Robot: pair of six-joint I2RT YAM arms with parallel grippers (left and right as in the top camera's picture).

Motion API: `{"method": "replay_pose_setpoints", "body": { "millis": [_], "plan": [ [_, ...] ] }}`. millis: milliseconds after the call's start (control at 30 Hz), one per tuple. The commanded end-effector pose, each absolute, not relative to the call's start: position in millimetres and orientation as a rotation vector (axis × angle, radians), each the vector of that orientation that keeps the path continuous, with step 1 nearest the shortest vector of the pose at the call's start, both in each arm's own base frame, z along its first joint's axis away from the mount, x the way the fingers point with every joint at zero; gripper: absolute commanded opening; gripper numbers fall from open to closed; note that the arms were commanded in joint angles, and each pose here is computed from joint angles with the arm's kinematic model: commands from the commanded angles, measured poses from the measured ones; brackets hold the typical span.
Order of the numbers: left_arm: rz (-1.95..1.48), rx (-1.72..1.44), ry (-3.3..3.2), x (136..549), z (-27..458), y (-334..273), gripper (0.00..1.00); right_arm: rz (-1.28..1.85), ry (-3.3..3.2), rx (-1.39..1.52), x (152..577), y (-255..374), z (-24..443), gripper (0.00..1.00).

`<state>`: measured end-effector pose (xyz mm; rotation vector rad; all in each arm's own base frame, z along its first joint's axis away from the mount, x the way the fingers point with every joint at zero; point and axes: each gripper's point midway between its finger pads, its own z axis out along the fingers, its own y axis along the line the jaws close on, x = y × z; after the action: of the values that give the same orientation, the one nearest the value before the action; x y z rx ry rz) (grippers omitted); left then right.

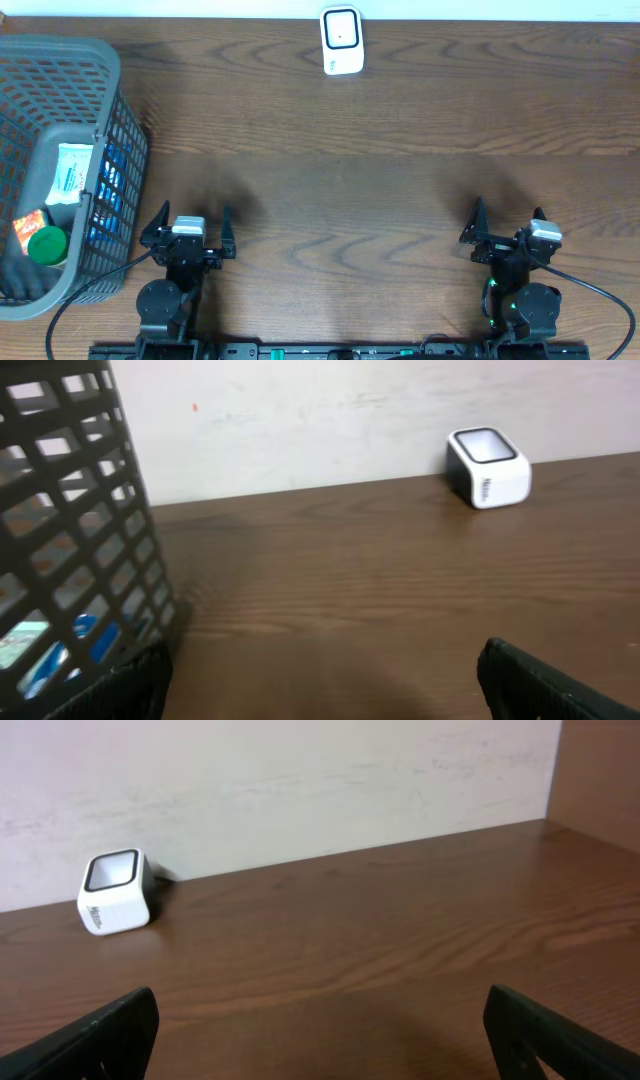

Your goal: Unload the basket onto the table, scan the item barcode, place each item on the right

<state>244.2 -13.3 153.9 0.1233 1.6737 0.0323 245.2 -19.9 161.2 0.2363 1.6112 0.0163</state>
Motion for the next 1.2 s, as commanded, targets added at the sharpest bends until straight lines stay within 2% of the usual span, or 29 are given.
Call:
{"method": "replay_pose_setpoints", "body": {
  "millis": [0, 167, 367, 500, 800, 1000, 1167],
  "plan": [
    [-0.128, 0.228, 1.675, 240.8, 145.9, -41.5, 0.98, -0.011, 1.609, 0.241, 244.4, -24.4, 161.1, 0.99],
    [-0.252, 0.192, 1.754, 233.6, 148.6, -51.0, 0.98, -0.011, 1.609, 0.24, 244.4, -24.4, 161.1, 0.99],
    [-0.24, 0.124, 1.776, 238.4, 215.0, -43.6, 0.98, -0.011, 1.609, 0.24, 244.4, -24.4, 161.1, 0.99],
    [-0.237, 0.081, 2.044, 251.6, 252.8, -40.6, 0.98, -0.011, 1.609, 0.241, 244.4, -24.4, 161.1, 0.99],
    [-0.433, 0.131, 2.418, 266.0, 268.0, -67.8, 0.98, -0.011, 1.609, 0.241, 244.4, -24.4, 161.1, 0.99],
    [-0.421, 0.121, 2.385, 285.5, 318.5, -66.3, 0.98, -0.011, 1.609, 0.241, 244.4, -24.4, 161.1, 0.99],
    [-0.259, -0.108, 2.365, 290.9, 361.8, -27.5, 0.98, -0.011, 1.609, 0.24, 244.4, -24.4, 161.1, 0.99]
  ]
}}
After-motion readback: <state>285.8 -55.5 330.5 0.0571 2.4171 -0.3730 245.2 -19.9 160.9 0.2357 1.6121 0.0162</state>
